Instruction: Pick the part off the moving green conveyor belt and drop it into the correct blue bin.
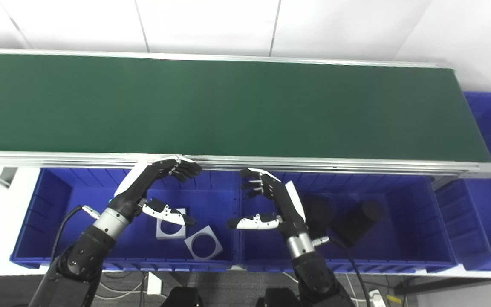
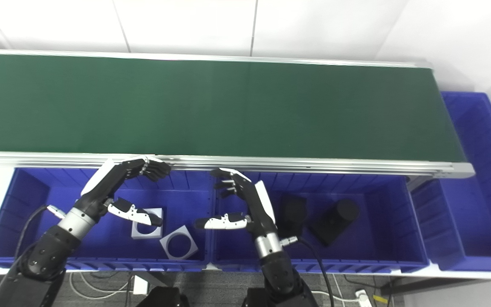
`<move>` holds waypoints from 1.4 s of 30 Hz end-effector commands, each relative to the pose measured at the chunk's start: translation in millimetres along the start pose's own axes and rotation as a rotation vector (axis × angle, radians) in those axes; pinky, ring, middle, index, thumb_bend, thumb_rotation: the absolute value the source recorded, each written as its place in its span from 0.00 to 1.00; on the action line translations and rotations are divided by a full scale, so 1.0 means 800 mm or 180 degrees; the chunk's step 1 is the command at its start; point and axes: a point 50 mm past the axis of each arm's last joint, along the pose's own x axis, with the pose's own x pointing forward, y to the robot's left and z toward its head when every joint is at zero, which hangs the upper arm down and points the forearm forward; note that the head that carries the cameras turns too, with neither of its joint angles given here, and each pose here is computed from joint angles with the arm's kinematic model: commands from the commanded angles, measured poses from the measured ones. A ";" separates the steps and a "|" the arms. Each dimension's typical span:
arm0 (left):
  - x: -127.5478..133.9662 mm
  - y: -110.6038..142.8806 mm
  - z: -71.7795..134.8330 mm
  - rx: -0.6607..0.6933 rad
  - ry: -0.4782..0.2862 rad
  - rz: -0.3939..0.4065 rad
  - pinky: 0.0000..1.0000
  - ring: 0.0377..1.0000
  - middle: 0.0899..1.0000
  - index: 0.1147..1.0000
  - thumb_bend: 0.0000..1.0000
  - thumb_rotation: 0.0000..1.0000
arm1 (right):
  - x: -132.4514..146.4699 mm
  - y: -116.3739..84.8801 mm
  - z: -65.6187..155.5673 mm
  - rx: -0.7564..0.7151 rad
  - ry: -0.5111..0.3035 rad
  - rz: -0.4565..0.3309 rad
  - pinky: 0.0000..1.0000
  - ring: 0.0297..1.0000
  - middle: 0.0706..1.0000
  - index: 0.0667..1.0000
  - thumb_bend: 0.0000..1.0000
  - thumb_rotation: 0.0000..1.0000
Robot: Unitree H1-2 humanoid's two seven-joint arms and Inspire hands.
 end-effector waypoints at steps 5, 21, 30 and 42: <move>-0.007 0.023 0.023 0.0268 -0.0242 0.0113 0.57 0.60 0.58 0.55 0.96 0.00 | 0.014 0.002 0.026 0.0042 -0.0378 -0.0045 0.57 0.66 0.75 0.69 1.00 0.18; -0.014 -0.007 0.053 -0.0280 -0.0210 0.0430 0.53 0.61 0.63 0.59 0.88 0.00 | -0.019 -0.017 0.035 0.0068 -0.0385 -0.0114 0.57 0.65 0.75 0.68 1.00 0.20; -0.012 -0.001 0.044 -0.0584 -0.0327 0.0335 0.59 0.62 0.64 0.60 0.90 0.00 | -0.027 -0.017 0.041 0.0053 -0.0360 -0.0089 0.56 0.65 0.75 0.68 1.00 0.22; -0.006 -0.024 0.043 -0.0518 -0.0328 0.0343 0.57 0.61 0.62 0.58 0.93 0.00 | -0.046 -0.031 0.036 0.0045 -0.0319 -0.0107 0.56 0.65 0.74 0.68 1.00 0.21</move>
